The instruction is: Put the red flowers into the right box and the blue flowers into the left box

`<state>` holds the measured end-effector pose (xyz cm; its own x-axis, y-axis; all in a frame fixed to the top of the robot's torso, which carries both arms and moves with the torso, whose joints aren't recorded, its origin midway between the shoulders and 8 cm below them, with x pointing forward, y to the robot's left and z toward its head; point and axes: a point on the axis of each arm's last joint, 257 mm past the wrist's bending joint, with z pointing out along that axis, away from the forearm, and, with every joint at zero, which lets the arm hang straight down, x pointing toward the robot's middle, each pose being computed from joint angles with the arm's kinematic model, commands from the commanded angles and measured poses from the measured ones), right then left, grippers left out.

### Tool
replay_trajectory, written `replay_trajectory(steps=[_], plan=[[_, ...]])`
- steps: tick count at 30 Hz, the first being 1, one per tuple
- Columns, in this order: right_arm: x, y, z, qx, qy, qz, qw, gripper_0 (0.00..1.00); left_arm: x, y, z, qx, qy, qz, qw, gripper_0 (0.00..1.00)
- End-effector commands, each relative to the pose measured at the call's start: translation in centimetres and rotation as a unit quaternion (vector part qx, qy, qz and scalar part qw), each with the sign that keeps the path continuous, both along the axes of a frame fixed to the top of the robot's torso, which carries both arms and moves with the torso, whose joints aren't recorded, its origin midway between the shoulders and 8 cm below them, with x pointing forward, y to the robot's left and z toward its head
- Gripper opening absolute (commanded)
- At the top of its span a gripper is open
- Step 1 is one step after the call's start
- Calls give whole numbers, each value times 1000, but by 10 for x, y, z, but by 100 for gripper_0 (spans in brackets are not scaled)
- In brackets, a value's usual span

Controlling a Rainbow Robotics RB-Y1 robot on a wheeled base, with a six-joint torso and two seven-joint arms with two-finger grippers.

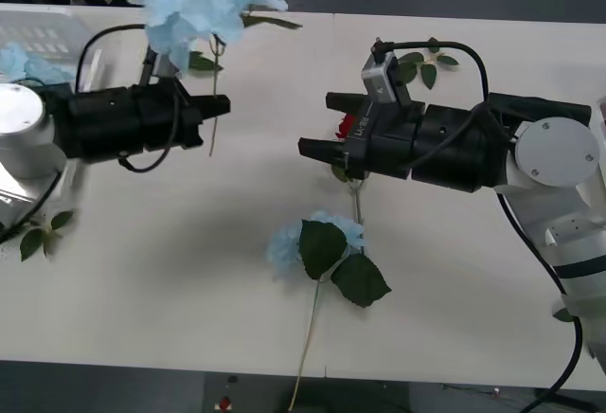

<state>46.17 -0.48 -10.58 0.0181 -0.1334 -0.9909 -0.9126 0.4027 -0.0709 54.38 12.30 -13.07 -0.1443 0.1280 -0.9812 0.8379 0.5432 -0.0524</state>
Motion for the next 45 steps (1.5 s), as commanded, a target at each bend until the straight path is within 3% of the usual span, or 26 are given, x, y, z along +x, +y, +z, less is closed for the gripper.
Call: replay_trajectory(steps=[1, 8, 12, 15, 16, 19, 25, 35, 45], plan=[[4, -11, 23, -2, -1, 2, 1000, 100, 19, 74, 43, 25, -22, 54, 998, 0], [-14, -40, 12, 6, 190, 7, 982, 100, 33, 212, 66, 81, 15, 169, 982, 0], [-16, -68, -3, -1, 313, -34, 949, 100, 38, 310, 61, 134, 31, 255, 957, 0], [-11, -85, -13, -19, 364, -74, 928, 100, 37, 364, 57, 186, 35, 301, 935, 0], [-11, -85, -13, -19, 364, -74, 928, 100, 37, 364, 57, 186, 35, 301, 935, 0], [2, -102, -22, -34, 403, -128, 905, 100, 34, 430, 61, 261, 24, 360, 895, 0], [23, -112, -44, -52, 437, -190, 878, 100, 24, 497, 50, 346, 17, 417, 840, 0], [72, -122, -103, -103, 438, -290, 845, 100, 16, 532, 9, 385, 24, 450, 806, 0], [103, -109, -130, -108, 450, -318, 827, 100, 9, 538, -10, 379, 41, 457, 804, 0]])
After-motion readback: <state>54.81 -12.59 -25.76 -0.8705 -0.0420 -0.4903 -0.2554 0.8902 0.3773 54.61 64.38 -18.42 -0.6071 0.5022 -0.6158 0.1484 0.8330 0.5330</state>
